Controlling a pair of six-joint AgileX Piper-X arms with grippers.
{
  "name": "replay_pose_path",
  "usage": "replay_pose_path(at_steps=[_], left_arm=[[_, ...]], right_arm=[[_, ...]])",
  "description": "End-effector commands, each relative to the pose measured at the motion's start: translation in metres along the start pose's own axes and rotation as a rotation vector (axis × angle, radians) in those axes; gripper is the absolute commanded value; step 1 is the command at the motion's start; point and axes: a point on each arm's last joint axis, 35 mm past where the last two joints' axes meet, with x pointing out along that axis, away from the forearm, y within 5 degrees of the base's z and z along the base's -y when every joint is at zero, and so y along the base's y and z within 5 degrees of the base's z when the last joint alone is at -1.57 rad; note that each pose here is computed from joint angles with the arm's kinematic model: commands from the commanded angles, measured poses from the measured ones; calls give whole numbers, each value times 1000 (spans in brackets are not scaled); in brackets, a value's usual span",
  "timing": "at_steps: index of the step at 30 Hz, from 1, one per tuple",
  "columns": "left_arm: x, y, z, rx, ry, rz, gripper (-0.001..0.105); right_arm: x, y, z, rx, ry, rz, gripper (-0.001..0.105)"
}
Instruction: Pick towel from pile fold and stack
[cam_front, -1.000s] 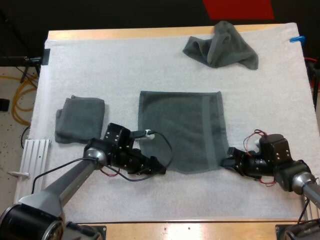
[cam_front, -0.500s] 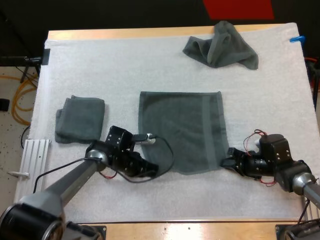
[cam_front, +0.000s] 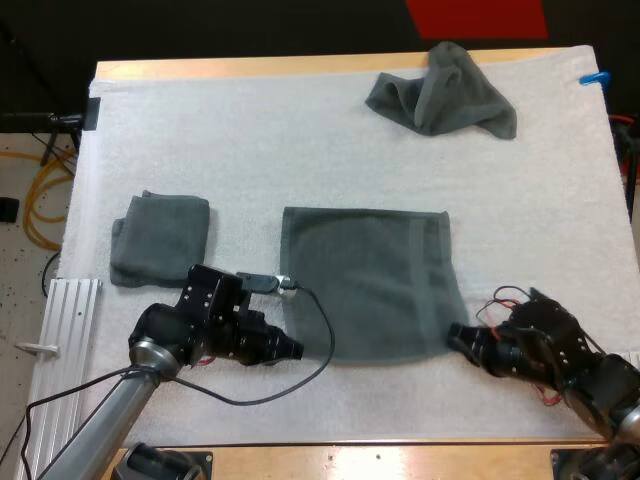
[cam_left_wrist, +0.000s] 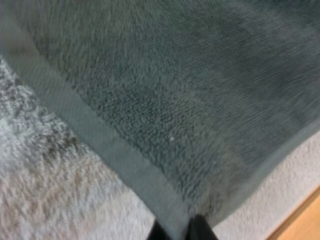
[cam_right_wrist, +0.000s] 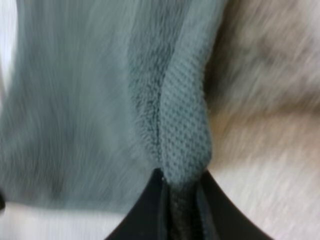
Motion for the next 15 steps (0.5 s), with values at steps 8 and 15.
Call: replay_pose_path(at_steps=[8, 15], left_arm=[[1, 30, 57, -187, -281, -113, 0], [17, 58, 93, -276, -357, -284, 0]], right_arm=[[27, -12, 30, 135, -119, -24, 0], [61, -34, 65, 292, -171, 93, 0]])
